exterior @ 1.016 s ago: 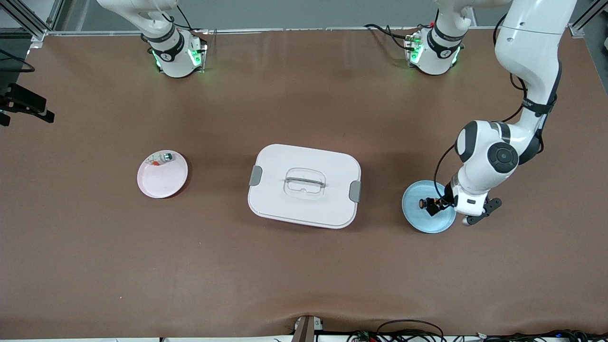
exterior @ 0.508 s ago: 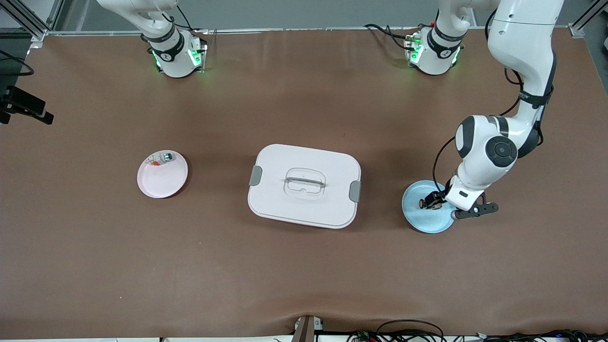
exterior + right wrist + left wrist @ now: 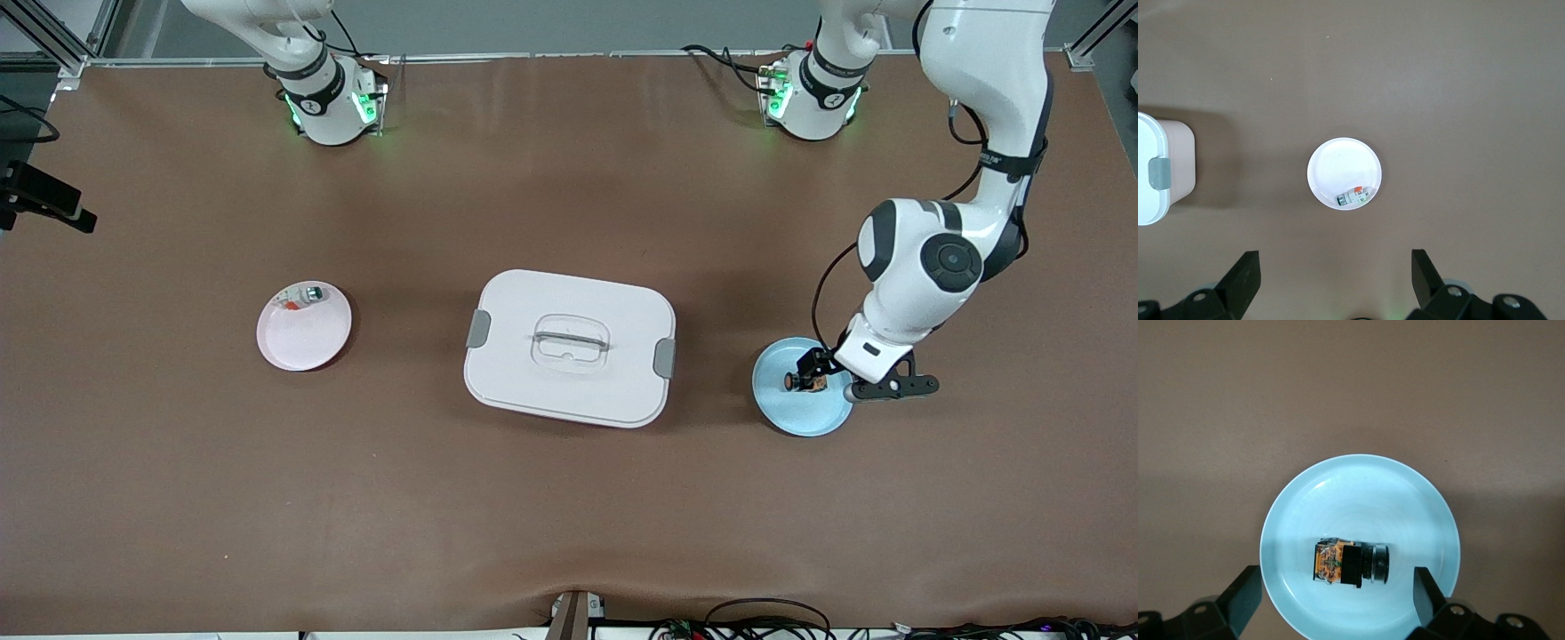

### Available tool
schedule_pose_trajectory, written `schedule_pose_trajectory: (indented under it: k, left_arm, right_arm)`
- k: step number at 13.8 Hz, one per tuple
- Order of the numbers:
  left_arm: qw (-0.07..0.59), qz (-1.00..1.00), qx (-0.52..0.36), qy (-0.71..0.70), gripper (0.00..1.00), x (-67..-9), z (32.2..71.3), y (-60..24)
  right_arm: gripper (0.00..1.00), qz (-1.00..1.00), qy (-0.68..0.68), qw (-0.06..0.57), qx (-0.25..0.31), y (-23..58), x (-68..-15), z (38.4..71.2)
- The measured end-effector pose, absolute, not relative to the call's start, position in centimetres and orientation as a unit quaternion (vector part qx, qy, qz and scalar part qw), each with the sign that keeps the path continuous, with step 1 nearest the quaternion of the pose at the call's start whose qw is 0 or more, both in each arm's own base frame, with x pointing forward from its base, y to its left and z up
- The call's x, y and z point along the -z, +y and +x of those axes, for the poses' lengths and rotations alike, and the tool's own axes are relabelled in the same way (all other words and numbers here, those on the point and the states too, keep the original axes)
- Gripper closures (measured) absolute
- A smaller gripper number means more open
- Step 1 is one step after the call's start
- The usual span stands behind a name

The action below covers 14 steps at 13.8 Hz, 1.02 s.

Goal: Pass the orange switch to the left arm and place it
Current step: 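Open the left gripper and raise it away from the dish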

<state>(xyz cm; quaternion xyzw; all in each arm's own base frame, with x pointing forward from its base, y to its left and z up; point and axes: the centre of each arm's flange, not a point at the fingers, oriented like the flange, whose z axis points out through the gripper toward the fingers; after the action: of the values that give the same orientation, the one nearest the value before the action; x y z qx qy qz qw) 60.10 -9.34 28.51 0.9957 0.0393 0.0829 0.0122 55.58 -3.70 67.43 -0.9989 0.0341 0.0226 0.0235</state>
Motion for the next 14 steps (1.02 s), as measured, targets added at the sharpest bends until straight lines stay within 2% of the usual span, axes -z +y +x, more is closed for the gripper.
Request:
schedule_pose_trajectory:
  k: [5, 10, 14]
  left_arm:
    - [0.018, 0.995, -0.089, 0.048, 0.0, -34.0, 59.5, -6.6]
    - [0.018, 0.998, -0.045, 0.028, 0.0, -39.9, 59.5, -4.4]
    - [0.023, 0.997, -0.068, 0.036, 0.0, -44.6, 59.2, -1.9]
  right_arm:
    - [0.0, -0.999, 0.036, 0.023, -0.022, -3.7, -67.5, 55.5]
    - [0.0, -0.998, 0.052, 0.023, -0.017, -3.5, -67.6, 55.6]
    - [0.0, -0.998, 0.052, 0.023, -0.017, -3.5, -67.6, 55.6]
